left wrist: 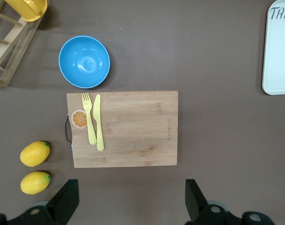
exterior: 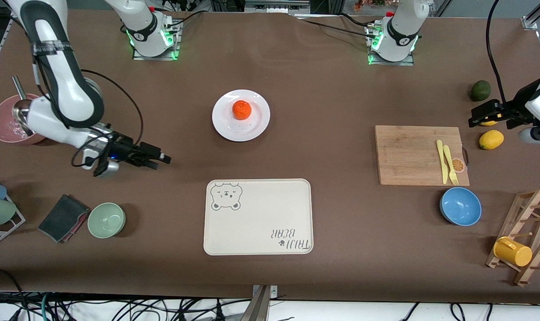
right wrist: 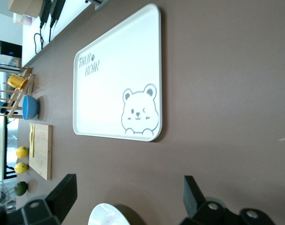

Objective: Place orange and plate with both arms
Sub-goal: 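Reach the right gripper to the white plate rim and grasp it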

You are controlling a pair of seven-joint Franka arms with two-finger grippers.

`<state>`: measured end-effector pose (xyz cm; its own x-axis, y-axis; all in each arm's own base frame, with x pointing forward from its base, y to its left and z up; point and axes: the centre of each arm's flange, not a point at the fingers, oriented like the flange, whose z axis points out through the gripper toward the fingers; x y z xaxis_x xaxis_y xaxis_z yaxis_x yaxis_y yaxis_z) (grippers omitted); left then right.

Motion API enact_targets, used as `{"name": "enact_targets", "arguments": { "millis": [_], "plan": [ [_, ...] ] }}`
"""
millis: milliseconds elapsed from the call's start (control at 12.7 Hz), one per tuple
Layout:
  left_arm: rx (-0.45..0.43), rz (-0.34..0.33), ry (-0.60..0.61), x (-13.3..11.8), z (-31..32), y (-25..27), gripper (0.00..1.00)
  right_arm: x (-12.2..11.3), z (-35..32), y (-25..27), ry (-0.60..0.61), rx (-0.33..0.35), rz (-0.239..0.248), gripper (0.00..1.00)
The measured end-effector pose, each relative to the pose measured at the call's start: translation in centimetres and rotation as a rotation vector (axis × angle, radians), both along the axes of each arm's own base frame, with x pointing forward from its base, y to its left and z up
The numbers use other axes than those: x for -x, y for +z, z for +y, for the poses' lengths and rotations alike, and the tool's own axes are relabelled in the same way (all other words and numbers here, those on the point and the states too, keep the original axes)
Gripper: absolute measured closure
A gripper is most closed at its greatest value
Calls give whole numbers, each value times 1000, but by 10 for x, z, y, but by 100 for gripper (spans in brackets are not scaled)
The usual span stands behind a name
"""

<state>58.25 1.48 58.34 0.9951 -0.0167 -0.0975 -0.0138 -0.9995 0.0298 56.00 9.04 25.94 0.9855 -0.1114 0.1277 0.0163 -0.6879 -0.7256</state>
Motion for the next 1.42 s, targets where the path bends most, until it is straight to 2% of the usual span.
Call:
{"name": "enact_targets", "arguments": {
  "millis": [316,553,711,870,949,1028,1107,1186,1344,1423],
  "plan": [
    [0,0,0,0,0,0,0,74,65,-48,21,-41,9,0],
    [0,0,-1,0,0,0,0,137,84,-80,51,-39,-50,0],
    [0,2,-1,-1,0,-1,0,168,75,-98,75,-21,-68,0],
    [0,5,-1,-1,-1,-3,0,192,74,-107,77,-17,-84,4],
    [0,6,-1,-1,-1,-3,0,202,77,-110,76,-18,-88,12],
    [0,7,-1,-2,-1,-4,0,211,81,-112,79,-20,-88,12],
    [0,7,-2,-2,-1,-4,0,218,85,-113,82,-23,-87,22],
    [0,8,-2,-2,-1,-5,0,223,89,-114,83,-25,-90,28],
    [0,8,-2,-2,-1,-5,0,227,92,-114,79,-26,-106,31],
    [0,8,-2,-2,-1,-5,0,228,93,-113,77,-28,-109,38]
  ]
}}
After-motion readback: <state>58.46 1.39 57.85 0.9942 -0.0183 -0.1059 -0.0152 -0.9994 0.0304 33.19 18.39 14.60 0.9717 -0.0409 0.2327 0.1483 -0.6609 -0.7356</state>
